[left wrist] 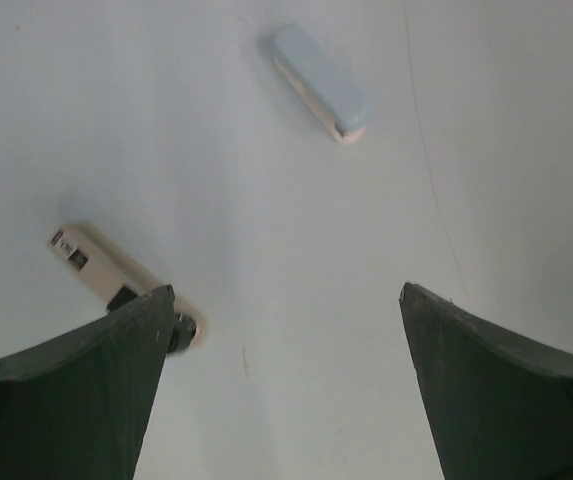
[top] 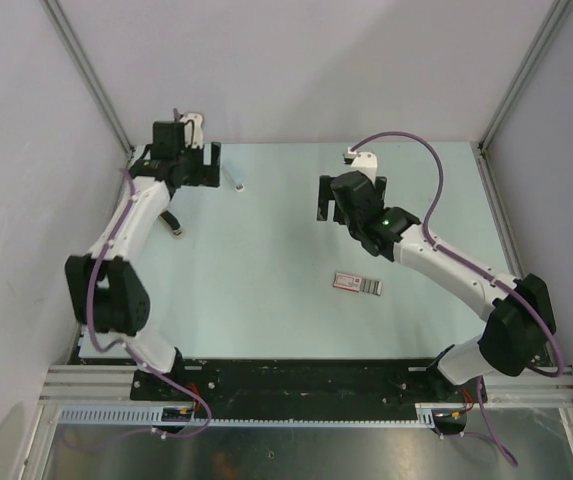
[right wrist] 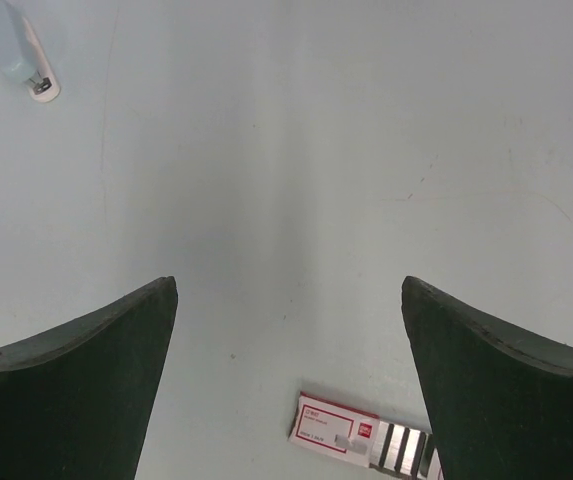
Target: Unload the staples from the stapler
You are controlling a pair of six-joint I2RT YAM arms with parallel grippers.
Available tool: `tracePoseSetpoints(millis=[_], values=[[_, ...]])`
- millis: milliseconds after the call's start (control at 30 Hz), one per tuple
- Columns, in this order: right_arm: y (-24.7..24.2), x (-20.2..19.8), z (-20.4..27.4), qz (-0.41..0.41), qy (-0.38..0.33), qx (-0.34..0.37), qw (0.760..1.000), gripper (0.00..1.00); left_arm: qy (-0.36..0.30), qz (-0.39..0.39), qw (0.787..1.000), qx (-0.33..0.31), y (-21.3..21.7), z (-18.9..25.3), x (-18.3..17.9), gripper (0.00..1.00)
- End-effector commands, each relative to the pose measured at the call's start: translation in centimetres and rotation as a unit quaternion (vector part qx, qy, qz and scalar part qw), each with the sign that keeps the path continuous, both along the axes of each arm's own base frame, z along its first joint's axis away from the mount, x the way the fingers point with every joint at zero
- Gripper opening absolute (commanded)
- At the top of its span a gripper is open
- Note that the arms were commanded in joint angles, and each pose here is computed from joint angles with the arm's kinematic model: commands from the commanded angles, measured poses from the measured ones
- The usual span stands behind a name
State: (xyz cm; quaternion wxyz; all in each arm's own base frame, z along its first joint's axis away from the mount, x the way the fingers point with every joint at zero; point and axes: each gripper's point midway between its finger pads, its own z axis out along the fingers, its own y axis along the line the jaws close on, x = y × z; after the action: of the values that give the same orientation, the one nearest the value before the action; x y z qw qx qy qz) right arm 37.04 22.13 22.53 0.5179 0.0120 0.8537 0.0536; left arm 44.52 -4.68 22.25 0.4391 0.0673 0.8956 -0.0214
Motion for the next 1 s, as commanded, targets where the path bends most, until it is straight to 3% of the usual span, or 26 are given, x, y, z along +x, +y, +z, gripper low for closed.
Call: tracePoseSetpoints(millis=[0, 200, 433, 700, 967], values=[[-1.6, -0.3, 2.1, -0.011, -0.021, 0.031, 0.999, 0.99, -0.011, 0.082, 0.996, -0.024, 0.0, -0.1, 4.7, 0.99], [-3.0, -1.0, 2.5, 0.000, -0.043, 0.055, 0.998, 0.99, 0.010, 0.115, 0.993, -0.030, -1.3, -3.9, 9.5, 0.99], [-3.1, -1.2, 1.5, 0.024, -0.052, 0.070, 0.996, 0.99, 0.042, 0.143, 0.988, -0.041, -2.8, -9.1, 12.5, 1.00], [-2.4, -1.6, -0.1, 0.054, -0.045, 0.073, 0.995, 0.98, 0.040, 0.124, 0.990, -0.059, -6.9, -10.6, 15.1, 0.99], [-2.0, -1.6, -0.8, 0.066, -0.044, 0.081, 0.994, 0.98, 0.066, 0.129, 0.988, -0.059, -7.2, -13.3, 15.4, 1.00]])
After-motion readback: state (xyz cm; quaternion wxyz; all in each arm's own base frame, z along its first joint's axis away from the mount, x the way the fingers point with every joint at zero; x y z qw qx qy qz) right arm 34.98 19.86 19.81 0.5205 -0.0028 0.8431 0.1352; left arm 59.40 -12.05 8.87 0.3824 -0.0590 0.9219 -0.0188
